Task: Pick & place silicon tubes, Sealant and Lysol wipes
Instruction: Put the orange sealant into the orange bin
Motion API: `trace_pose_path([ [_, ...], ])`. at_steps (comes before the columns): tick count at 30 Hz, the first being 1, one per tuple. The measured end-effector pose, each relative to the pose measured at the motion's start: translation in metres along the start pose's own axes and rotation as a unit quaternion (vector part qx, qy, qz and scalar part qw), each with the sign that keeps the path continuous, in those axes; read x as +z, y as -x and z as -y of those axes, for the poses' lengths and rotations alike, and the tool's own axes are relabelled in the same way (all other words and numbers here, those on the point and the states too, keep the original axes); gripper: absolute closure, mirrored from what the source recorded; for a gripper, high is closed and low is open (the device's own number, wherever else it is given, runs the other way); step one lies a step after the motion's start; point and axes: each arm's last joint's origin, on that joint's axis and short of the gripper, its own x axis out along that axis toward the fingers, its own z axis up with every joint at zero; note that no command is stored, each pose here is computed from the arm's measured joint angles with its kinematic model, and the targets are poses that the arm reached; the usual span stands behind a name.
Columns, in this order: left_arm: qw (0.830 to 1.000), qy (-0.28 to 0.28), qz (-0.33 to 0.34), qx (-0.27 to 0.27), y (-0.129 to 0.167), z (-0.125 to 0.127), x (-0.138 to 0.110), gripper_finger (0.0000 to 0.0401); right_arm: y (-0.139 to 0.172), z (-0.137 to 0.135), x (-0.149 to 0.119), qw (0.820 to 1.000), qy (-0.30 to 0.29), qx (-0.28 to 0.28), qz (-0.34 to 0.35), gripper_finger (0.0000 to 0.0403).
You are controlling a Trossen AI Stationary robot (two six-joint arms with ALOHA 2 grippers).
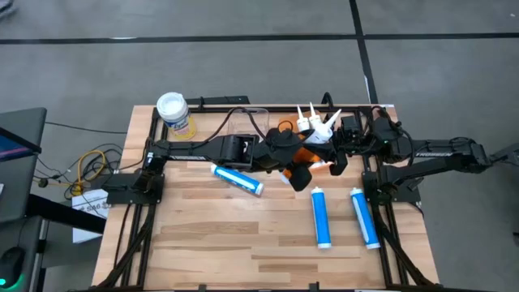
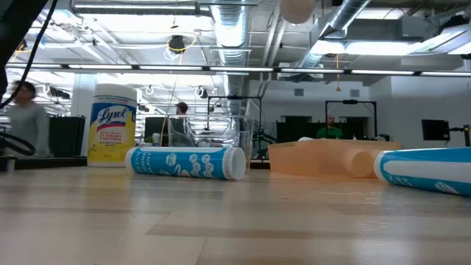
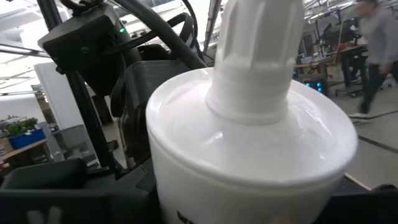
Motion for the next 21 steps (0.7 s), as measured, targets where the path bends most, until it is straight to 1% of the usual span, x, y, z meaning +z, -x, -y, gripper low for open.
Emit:
trace_pose_path([
  [5, 1.000, -0.005, -0.001, 0.005, 0.000, 0.000, 0.000, 0.0082, 0.000, 0.000, 0.000, 1.000, 0.000, -0.002, 0.000, 0.0216],
  [8, 1.000, -0.024, -0.006, 0.019, 0.001, -0.002, -0.002, 0.0060, 0.000, 0.003, -0.001, 1.000, 0.001, -0.012, -0.004, 0.0216],
  [11, 0.998, -0.032, -0.011, 0.049, 0.006, -0.006, -0.003, 0.0054, 0.000, 0.007, -0.003, 0.999, 0.001, -0.026, -0.019, 0.0216],
  [14, 0.995, -0.037, -0.003, 0.087, 0.017, -0.011, 0.001, 0.0052, 0.001, 0.012, -0.004, 0.999, 0.001, -0.039, -0.027, 0.0217],
  [19, 0.990, -0.037, 0.017, 0.139, 0.038, -0.020, 0.009, 0.0052, 0.002, 0.022, -0.005, 0.997, 0.001, -0.062, -0.037, 0.0217],
  [21, 0.986, -0.032, 0.011, 0.163, 0.049, -0.026, 0.010, 0.0052, 0.003, 0.028, -0.005, 0.996, 0.000, -0.080, -0.044, 0.0217],
])
